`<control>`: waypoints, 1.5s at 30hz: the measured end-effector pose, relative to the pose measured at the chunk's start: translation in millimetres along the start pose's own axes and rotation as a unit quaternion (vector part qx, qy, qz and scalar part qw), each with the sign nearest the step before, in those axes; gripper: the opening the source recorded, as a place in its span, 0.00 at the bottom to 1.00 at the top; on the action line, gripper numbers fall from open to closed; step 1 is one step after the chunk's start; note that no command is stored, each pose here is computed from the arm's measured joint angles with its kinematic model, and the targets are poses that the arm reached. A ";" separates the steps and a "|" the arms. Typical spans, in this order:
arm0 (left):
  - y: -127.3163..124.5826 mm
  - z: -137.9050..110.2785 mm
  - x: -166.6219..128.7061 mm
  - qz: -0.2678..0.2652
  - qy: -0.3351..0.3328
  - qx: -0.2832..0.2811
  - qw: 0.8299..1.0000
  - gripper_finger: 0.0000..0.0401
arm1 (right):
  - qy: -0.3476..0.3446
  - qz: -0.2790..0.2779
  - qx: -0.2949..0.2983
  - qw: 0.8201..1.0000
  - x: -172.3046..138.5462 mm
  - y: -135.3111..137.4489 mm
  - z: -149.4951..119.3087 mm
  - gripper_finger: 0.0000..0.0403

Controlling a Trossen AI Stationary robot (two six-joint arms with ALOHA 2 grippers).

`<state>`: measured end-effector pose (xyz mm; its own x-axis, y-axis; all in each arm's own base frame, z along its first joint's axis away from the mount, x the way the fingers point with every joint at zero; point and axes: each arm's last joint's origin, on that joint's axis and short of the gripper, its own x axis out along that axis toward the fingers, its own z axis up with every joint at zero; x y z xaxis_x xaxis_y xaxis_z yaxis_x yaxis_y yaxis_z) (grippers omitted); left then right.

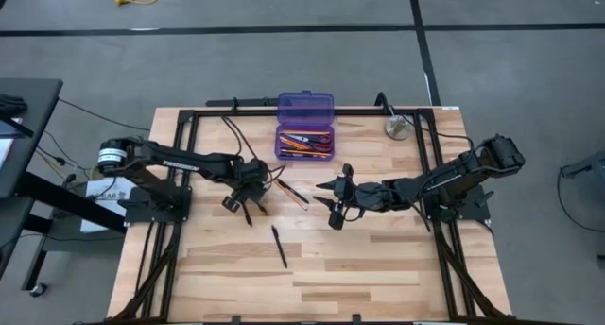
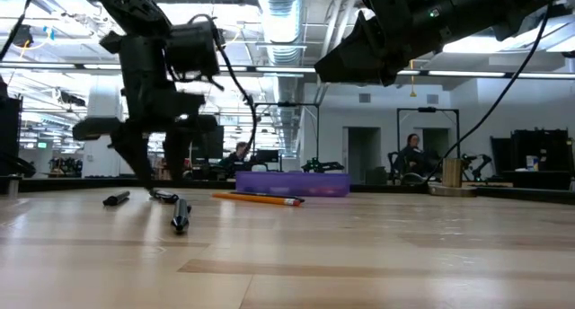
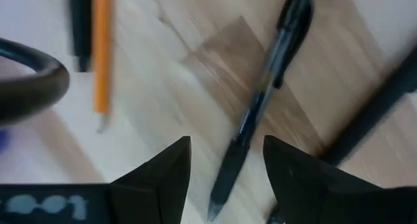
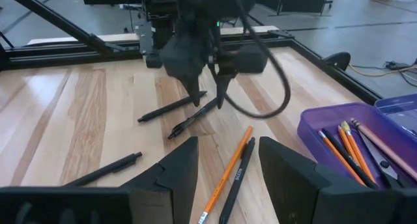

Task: Pick & place school supplies into a supply box
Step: Put the black pen into the violet supply box

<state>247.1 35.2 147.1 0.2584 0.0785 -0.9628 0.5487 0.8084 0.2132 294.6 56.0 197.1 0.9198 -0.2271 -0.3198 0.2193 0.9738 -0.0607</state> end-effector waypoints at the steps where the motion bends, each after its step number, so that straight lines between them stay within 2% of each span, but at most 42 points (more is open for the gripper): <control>1: -0.6 0.6 4.5 -0.005 0.005 0.000 1.000 0.46 | 0.000 0.000 0.000 1.000 0.0 0.0 -0.1 0.38; 8: -0.6 8.1 11.5 -0.006 0.025 0.006 1.000 0.46 | 0.004 0.000 0.002 1.000 0.0 0.0 -0.9 0.38; 21: 5.1 2.6 12.6 -0.009 0.024 0.001 1.000 0.46 | 0.008 0.004 -0.001 1.000 -0.7 1.7 -1.9 0.38; 31: 5.6 2.6 13.2 -0.013 0.018 0.031 0.999 0.46 | 0.006 0.013 -0.003 1.000 -3.1 7.0 -2.1 0.38; 41: 9.0 -3.5 19.7 -0.036 0.016 0.018 0.999 0.45 | 0.003 0.013 -0.002 1.000 -3.1 7.1 -1.4 0.38; 45: 9.4 -4.4 19.9 -0.041 0.014 0.016 0.999 0.40 | 0.003 0.013 -0.002 1.000 -3.1 7.2 -1.4 0.38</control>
<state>253.9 47.0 129.2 0.1906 0.0296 -0.9812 0.5927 0.7933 0.1391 292.8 63.8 196.3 0.9234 -0.2010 -0.3270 0.1936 0.9795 -0.0555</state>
